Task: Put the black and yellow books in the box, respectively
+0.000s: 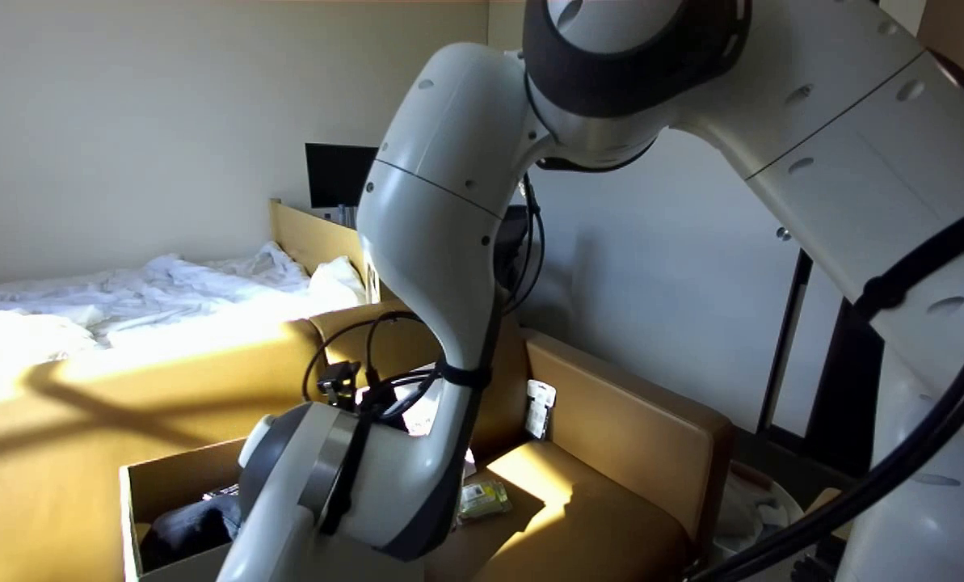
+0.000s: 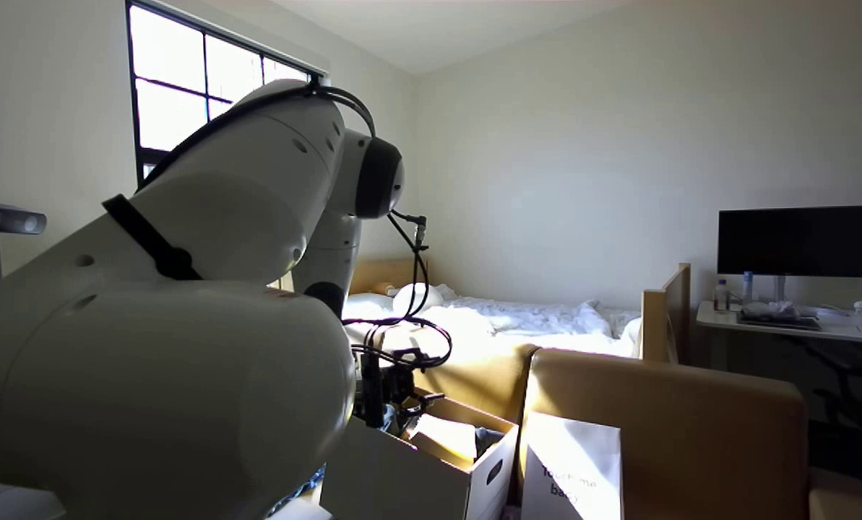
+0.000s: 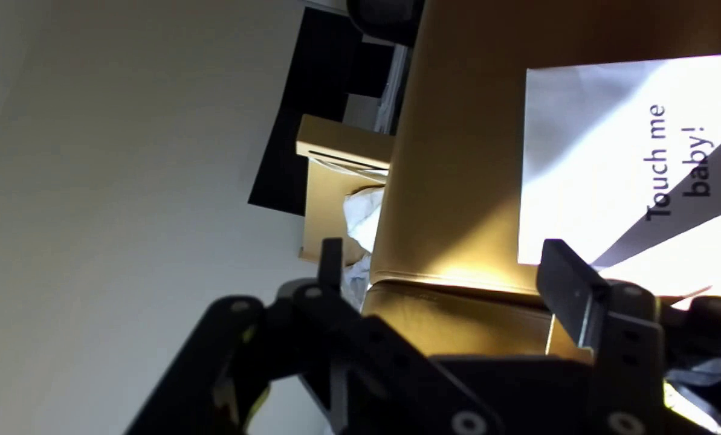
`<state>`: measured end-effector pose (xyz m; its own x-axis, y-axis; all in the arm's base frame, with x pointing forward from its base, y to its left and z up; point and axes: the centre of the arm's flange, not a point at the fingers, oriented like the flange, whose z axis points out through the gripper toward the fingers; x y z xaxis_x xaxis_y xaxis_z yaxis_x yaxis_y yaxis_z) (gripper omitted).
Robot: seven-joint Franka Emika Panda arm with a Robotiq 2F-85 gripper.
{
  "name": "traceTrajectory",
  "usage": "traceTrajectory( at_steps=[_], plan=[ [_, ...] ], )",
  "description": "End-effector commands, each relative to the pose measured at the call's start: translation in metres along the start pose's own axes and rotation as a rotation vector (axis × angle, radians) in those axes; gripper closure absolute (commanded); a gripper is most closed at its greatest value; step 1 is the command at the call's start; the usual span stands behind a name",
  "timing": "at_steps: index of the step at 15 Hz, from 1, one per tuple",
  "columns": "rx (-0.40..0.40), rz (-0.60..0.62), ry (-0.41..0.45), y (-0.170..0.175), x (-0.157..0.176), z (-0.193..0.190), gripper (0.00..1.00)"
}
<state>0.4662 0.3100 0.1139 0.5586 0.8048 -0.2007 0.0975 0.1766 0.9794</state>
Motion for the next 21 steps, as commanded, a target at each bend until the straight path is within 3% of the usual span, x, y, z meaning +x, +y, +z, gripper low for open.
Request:
traceTrajectory(
  at_steps=[1, 4, 7, 9, 11, 15, 21],
  plan=[
    [0.061, -0.086, -0.036, -0.007, -0.025, 0.016, 0.47],
    [0.053, -0.129, -0.032, -0.013, -0.031, 0.006, 0.67],
    [0.113, -0.200, 0.060, -0.033, -0.031, -0.017, 0.87],
    [0.196, -0.236, 0.130, -0.047, -0.024, -0.024, 0.98],
    [0.273, -0.277, 0.181, -0.059, -0.015, -0.027, 1.00],
    [0.344, -0.345, 0.233, -0.068, -0.002, -0.028, 1.00],
    [0.379, -0.398, 0.282, -0.072, 0.025, -0.020, 1.00]
  ],
)
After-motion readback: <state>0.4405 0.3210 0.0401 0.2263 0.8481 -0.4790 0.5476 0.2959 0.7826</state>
